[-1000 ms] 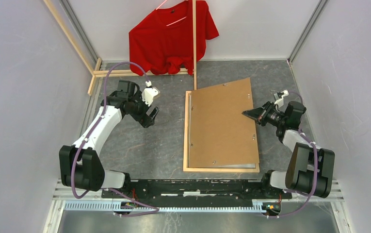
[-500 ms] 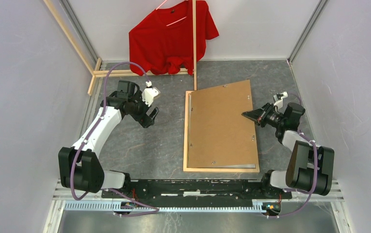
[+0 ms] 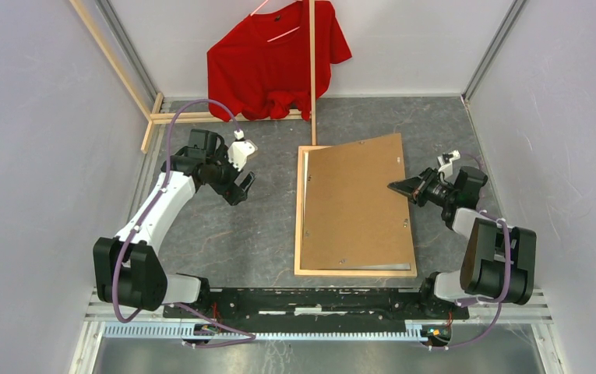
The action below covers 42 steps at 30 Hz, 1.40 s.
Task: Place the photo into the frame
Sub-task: Place the photo frame item in the photo frame.
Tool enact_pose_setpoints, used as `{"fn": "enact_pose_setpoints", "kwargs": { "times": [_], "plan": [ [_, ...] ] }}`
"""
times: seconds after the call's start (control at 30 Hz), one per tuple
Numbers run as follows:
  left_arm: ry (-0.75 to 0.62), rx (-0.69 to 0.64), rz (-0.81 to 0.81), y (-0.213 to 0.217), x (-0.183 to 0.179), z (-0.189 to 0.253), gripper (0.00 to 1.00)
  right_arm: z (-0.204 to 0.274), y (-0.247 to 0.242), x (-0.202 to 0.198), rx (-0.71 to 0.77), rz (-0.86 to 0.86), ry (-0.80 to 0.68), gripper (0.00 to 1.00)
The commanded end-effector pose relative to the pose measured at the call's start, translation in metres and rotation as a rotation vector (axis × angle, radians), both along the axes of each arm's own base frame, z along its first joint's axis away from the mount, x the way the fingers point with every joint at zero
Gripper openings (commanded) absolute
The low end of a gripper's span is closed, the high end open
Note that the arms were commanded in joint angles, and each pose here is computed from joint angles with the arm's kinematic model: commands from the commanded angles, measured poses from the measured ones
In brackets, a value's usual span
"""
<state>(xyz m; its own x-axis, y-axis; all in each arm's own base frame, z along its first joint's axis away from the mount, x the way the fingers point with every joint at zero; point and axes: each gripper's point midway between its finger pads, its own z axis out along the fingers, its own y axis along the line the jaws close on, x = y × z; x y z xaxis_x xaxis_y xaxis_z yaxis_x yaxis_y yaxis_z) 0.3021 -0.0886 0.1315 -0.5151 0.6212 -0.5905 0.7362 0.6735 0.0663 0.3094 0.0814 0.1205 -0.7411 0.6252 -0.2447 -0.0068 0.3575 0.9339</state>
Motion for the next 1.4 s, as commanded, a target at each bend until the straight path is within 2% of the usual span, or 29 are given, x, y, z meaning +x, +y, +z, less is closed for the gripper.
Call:
{"fn": "enact_pose_setpoints", "kwargs": {
  "times": [0.0,0.6,0.83,1.0,1.3,1.37],
  "plan": [
    [-0.05,0.01,-0.034,-0.001,0.002,0.01,1.0,0.004,0.004,0.001,0.007,0.038,-0.026,0.0],
    [-0.034,0.022,-0.032,-0.001,0.003,0.005,1.0,0.003,0.014,0.012,-0.035,0.094,-0.045,0.0],
    [-0.028,0.02,-0.029,-0.002,0.003,0.004,1.0,-0.011,0.015,0.013,-0.075,0.097,-0.008,0.0],
    [-0.023,0.027,-0.026,-0.001,0.003,0.002,1.0,-0.023,0.011,0.016,-0.173,0.086,0.009,0.21],
    [-0.013,0.032,-0.023,0.0,0.002,-0.001,1.0,-0.037,0.031,0.011,-0.264,0.093,0.047,0.42],
    [-0.011,0.033,-0.023,0.0,0.002,-0.002,1.0,-0.039,0.036,0.011,-0.292,0.092,0.048,0.52]
  ]
}}
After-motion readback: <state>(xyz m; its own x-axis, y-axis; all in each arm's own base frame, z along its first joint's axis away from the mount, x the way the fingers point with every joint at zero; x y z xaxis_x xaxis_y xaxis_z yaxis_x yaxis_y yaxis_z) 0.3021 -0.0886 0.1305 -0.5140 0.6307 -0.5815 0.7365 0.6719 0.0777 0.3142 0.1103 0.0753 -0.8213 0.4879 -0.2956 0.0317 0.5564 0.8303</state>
